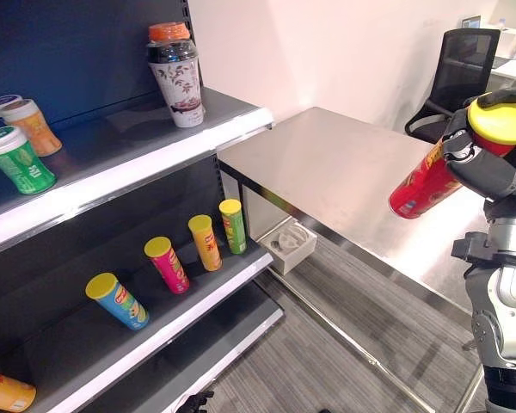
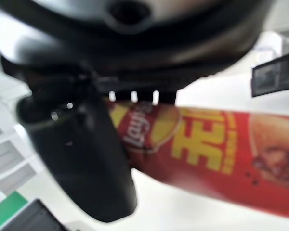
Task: Put the goods on the table back onto the shelves and tidy them up.
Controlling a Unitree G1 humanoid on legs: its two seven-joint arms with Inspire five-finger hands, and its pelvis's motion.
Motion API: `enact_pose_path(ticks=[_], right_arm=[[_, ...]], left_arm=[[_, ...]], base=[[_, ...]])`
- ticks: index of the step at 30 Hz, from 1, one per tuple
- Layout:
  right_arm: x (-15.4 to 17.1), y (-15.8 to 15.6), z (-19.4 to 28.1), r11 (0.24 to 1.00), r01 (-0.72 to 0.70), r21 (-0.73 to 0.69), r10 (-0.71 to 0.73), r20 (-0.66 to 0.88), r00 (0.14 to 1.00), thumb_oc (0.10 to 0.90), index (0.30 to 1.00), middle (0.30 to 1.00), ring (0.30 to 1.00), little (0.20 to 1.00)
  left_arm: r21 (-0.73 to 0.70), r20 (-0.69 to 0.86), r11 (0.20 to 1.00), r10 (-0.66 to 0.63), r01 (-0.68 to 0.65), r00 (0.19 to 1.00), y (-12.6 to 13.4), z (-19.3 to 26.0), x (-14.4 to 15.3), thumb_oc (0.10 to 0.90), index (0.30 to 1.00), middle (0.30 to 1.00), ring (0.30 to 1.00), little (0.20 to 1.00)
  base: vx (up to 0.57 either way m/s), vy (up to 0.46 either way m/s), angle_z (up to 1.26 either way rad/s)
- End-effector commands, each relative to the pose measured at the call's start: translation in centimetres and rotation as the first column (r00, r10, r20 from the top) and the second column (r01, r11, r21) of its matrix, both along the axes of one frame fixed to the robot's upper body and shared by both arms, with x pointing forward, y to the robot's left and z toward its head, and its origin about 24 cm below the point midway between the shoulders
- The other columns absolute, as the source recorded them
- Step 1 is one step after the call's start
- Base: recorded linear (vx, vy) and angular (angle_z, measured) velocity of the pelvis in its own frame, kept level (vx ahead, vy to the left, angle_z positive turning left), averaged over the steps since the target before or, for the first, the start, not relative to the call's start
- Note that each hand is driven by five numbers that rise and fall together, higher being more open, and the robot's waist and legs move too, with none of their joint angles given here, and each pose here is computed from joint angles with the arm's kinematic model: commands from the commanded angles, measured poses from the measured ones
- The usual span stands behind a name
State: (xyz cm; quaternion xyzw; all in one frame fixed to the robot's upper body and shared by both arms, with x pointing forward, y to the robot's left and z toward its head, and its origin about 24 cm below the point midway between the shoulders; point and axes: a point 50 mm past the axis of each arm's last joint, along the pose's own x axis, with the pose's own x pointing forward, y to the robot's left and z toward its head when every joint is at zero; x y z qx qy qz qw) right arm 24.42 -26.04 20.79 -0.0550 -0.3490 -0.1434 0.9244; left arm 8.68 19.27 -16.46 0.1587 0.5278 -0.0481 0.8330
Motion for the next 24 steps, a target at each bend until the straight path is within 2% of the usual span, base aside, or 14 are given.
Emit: enact_pose_path(ticks=[1, 9, 12, 14, 16, 17, 18, 19, 22, 24], right_arm=[[-1.9, 2.3, 3.4, 0.991, -0.104, -0.088, 0.122, 0.228, 0.966, 0.4, 0.3, 0.3, 0.3, 0.3], [-2.2, 5.4, 1.3, 0.959, -0.275, -0.073, 0.283, 0.144, 0.948, 0.4, 0.3, 0.3, 0.3, 0.3], [-2.1, 7.0, 0.8, 0.937, -0.34, -0.081, 0.348, 0.113, 0.931, 0.4, 0.3, 0.3, 0.3, 0.3], [-2.7, 6.5, 0.3, 0.938, -0.334, -0.09, 0.342, 0.089, 0.936, 0.4, 0.3, 0.3, 0.3, 0.3], [-3.3, 5.7, -0.1, 0.945, -0.32, -0.067, 0.325, 0.084, 0.942, 0.4, 0.3, 0.3, 0.3, 0.3], [-3.3, 5.9, -0.2, 0.939, -0.341, -0.049, 0.345, 0.087, 0.935, 0.4, 0.3, 0.3, 0.3, 0.3], [-3.5, 6.2, -0.1, 0.93, -0.365, -0.041, 0.367, 0.103, 0.924, 0.4, 0.3, 0.3, 0.3, 0.3], [-3.8, 6.3, -0.1, 0.919, -0.392, -0.05, 0.395, 0.092, 0.914, 0.4, 0.3, 0.3, 0.3, 0.3], [-4.3, 6.0, -0.5, 0.923, -0.376, -0.083, 0.38, 0.054, 0.923, 0.4, 0.3, 0.3, 0.3, 0.3], [-4.5, 6.6, -1.4, 0.911, -0.402, -0.092, 0.404, 0.004, 0.915, 0.4, 0.3, 0.3, 0.3, 0.3]], left_arm=[[0.094, 0.034, 0.987, -0.136, 0.132, 0.99, 1.3, 0.5, 1.4, 0.8, 0.9, 0.9, 0.9, 0.9], [0.115, 0.046, 0.981, -0.161, 0.155, 0.986, 1.5, 0.6, 1.5, 0.8, 0.9, 0.9, 0.9, 0.9], [0.143, 0.071, 0.982, -0.137, 0.125, 0.988, 2.5, 1.0, 2.0, 0.8, 0.9, 0.9, 0.9, 0.9], [0.161, 0.119, 0.984, -0.09, 0.07, 0.989, 3.6, 1.6, 3.2, 0.8, 0.9, 0.9, 0.9, 0.9], [0.161, 0.122, 0.985, -0.088, 0.067, 0.989, 4.2, 1.8, 2.8, 0.8, 0.9, 0.9, 0.9, 0.9], [0.158, 0.133, 0.987, -0.056, 0.035, 0.99, 4.6, 1.9, 2.9, 0.8, 0.9, 0.9, 0.9, 0.9], [0.148, 0.156, 0.987, 0.038, -0.061, 0.987, 5.0, 2.1, 3.0, 0.8, 0.9, 0.9, 0.9, 0.9], [0.107, 0.161, 0.985, 0.116, -0.134, 0.98, 4.6, 1.9, 2.8, 0.8, 0.9, 0.9, 0.9, 0.9], [0.089, 0.152, 0.993, 0.057, -0.071, 0.987, 3.3, 1.6, 2.6, 0.8, 0.9, 0.9, 0.9, 0.9], [0.058, 0.153, 0.979, 0.186, -0.196, 0.971, 3.7, 1.5, 2.0, 0.8, 0.9, 0.9, 0.9, 0.9]], base=[[-0.15, 0.21, 0.07], [-0.16, 0.226, -0.05], [-0.52, 0.2, -0.49], [-0.45, -0.142, 0.22], [-0.24, -0.349, 0.87], [-0.24, -0.571, 0.56], [-0.38, -0.715, 0.57], [-0.4, -0.651, 0.76], [-0.35, -0.282, 1.0], [-0.31, -0.11, 0.68]])
